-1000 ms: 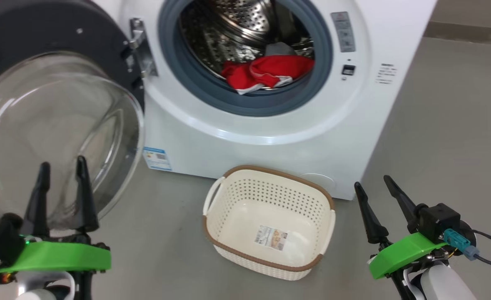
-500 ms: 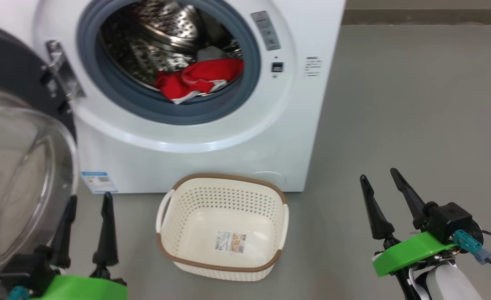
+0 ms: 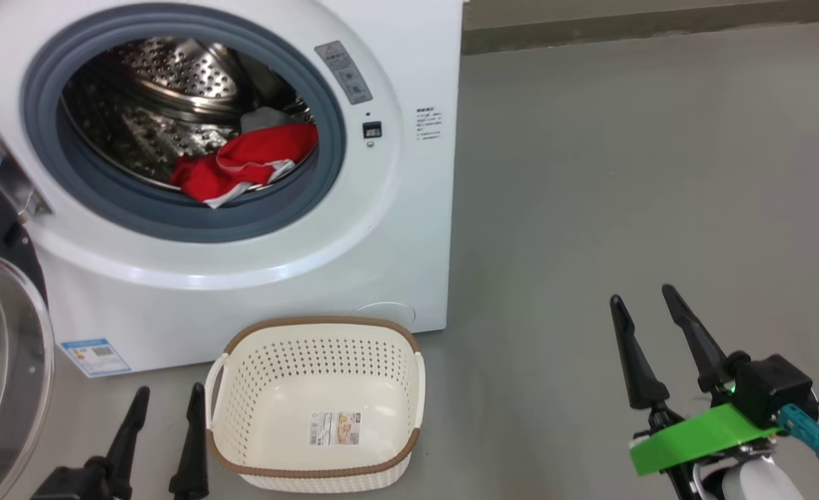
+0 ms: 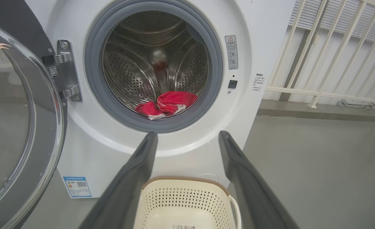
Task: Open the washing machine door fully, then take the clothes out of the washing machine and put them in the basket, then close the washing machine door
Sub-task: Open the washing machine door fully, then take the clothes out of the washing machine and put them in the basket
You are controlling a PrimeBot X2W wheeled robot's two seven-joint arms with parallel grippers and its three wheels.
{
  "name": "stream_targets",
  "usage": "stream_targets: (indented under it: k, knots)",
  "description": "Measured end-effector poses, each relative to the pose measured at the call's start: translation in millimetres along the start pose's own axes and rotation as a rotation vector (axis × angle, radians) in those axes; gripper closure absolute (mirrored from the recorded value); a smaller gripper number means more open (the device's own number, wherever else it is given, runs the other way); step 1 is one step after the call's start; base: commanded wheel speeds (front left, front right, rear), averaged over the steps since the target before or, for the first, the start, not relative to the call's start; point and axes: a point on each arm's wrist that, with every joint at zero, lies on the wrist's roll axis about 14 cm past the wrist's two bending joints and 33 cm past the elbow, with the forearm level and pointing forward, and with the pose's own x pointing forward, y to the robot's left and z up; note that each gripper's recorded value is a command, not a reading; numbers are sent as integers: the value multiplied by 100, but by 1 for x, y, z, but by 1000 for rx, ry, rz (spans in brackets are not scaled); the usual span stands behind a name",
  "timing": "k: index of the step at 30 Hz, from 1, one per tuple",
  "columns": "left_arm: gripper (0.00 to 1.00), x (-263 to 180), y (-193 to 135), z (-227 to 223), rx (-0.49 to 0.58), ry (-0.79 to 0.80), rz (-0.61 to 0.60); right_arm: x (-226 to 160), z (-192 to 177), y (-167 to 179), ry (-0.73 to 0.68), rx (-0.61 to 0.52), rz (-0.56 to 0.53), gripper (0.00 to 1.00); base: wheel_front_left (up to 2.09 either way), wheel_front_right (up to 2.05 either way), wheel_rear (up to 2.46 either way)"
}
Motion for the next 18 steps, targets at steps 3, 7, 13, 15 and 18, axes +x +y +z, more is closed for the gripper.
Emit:
stream_targets:
  k: [3, 7, 13, 15, 18]
  knots:
    - [0, -4, -2, -8, -7, 25, -7, -10, -1, -5, 5, -1, -18, 0, 0, 0, 0]
    - [0, -8, 2, -12, -11, 38, 9, -16, 5, -8, -10, -3, -27, 0, 0, 0, 0]
    - [0, -14, 2, -21, -25, 63, 12, -26, 3, -17, -2, 6, -52, 0, 0, 0, 0]
    - [0, -15, 3, -21, -27, 64, 14, -27, 3, -17, 1, 6, -53, 0, 0, 0, 0]
    - [0, -17, 3, -22, -38, 63, 23, -27, 3, -17, 0, 5, -52, 0, 0, 0, 0]
